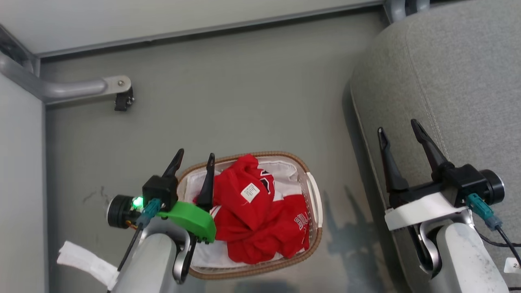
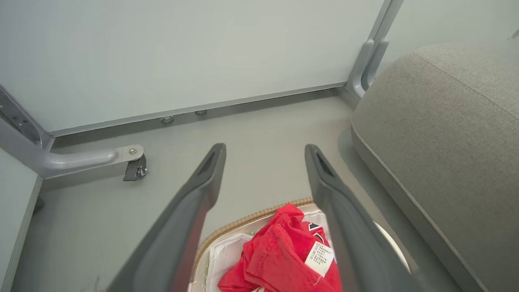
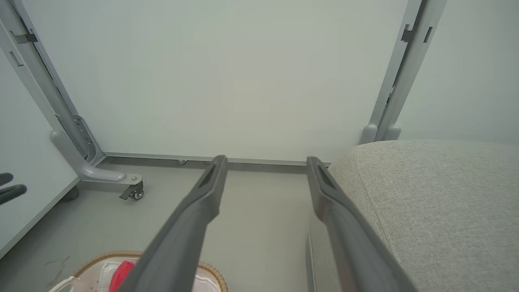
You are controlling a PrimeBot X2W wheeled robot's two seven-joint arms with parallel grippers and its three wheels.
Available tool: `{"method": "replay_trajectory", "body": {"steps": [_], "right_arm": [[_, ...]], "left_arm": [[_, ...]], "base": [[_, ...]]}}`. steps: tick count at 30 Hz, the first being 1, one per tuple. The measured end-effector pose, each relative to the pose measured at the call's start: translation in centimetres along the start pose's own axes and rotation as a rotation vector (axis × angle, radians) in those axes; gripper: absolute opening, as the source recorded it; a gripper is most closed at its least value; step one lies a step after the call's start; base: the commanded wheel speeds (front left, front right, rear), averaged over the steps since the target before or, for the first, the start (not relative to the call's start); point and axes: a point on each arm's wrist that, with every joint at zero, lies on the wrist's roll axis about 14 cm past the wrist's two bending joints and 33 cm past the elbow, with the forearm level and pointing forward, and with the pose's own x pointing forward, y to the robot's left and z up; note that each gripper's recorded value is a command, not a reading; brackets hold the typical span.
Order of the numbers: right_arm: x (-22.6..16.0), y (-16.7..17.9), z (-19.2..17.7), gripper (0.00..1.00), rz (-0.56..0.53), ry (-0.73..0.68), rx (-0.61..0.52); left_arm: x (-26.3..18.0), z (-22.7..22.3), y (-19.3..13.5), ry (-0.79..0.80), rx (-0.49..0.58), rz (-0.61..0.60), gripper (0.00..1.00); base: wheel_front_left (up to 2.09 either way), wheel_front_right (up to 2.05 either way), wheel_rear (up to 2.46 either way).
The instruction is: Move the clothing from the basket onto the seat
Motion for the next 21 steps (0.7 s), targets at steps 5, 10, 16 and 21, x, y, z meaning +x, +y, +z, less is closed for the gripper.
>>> {"method": "replay_trajectory", "body": {"steps": [5, 10, 16, 21], "right_arm": [[1.6, -0.7, -2.1, 1.00, -0.011, 0.037, 0.008], [2.4, -1.4, -4.3, 1.00, -0.025, 0.080, 0.023], [2.3, -2.8, -6.8, 1.00, -0.061, 0.138, 0.035], [2.0, -3.9, -8.1, 1.00, -0.088, 0.169, 0.030]], "left_arm": [[2.7, -4.4, -1.0, 0.131, 0.017, -0.062, 1.00], [3.9, -9.7, -1.6, 0.286, 0.034, -0.102, 1.00], [4.9, -14.5, -2.2, 0.420, 0.015, -0.132, 1.00], [4.6, -18.3, -1.9, 0.540, 0.005, -0.115, 1.00]], "base": [[0.00, 0.00, 0.00], [0.00, 0.00, 0.00], [0.00, 0.00, 0.00], [0.00, 0.00, 0.00]]}}
